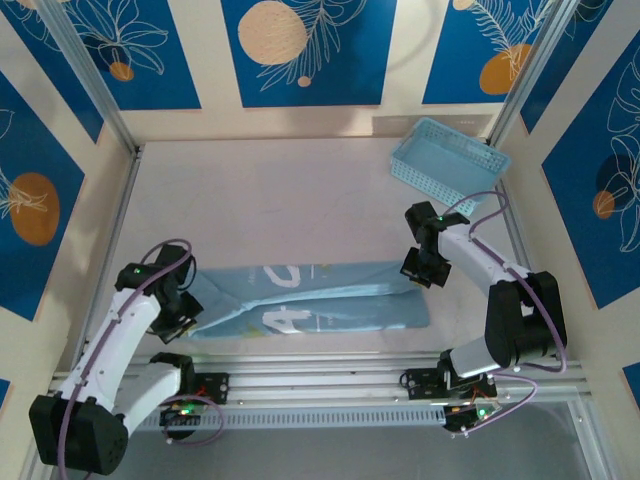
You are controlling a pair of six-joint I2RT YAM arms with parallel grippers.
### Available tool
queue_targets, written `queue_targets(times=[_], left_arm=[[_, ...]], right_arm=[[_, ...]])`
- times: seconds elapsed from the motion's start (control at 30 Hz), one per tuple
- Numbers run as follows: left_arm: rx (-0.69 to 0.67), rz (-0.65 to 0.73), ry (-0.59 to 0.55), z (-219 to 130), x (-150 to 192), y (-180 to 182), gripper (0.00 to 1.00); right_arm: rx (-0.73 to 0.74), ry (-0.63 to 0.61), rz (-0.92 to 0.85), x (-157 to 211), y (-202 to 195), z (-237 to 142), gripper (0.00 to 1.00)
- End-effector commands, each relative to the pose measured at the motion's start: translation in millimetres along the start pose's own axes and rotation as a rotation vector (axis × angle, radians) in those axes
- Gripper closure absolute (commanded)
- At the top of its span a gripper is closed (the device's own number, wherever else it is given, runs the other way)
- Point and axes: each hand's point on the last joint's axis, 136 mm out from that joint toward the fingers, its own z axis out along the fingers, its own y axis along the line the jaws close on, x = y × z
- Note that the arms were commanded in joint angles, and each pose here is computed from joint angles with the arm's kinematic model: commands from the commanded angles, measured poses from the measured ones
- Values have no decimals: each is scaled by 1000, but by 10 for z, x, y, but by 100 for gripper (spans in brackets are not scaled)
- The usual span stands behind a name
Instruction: Fold and stack the t-shirts
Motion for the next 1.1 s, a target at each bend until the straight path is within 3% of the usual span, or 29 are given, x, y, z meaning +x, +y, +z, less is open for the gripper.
queue_targets(times=[0.0,0.33,0.37,0.43,0.47,0.57,0.63,0.73,0.77,0.87,1.07], left_arm=[[-33,-11,38,47,113,69,100],[-37,17,68,171,151,6,100],[-29,19,66,153,146,-14,97],[-1,15,49,66,105,-70,80],[18,13,31,-4,67,-109,72],[69,8,-38,-248,-100,-251,54],[102,11,-75,-383,-236,-399,51],[148,20,-88,-434,-449,-726,53],[170,20,-82,-411,-530,-866,55],[212,17,-65,-307,-780,-1248,65],[32,51,61,304,-1033,-1426,90]], right_arm=[[41,-2,29,-21,-66,-8,100],[86,19,62,23,-199,25,99],[96,20,72,30,-237,9,89],[111,4,94,36,-304,-52,68],[109,-10,105,30,-323,-100,62],[65,-63,126,-23,-294,-285,60],[17,-92,119,-85,-193,-386,60],[-108,-93,59,-168,143,-419,66],[-158,-73,40,-172,284,-399,73],[-260,-7,-6,-107,652,-309,79],[-201,206,68,96,821,172,78]])
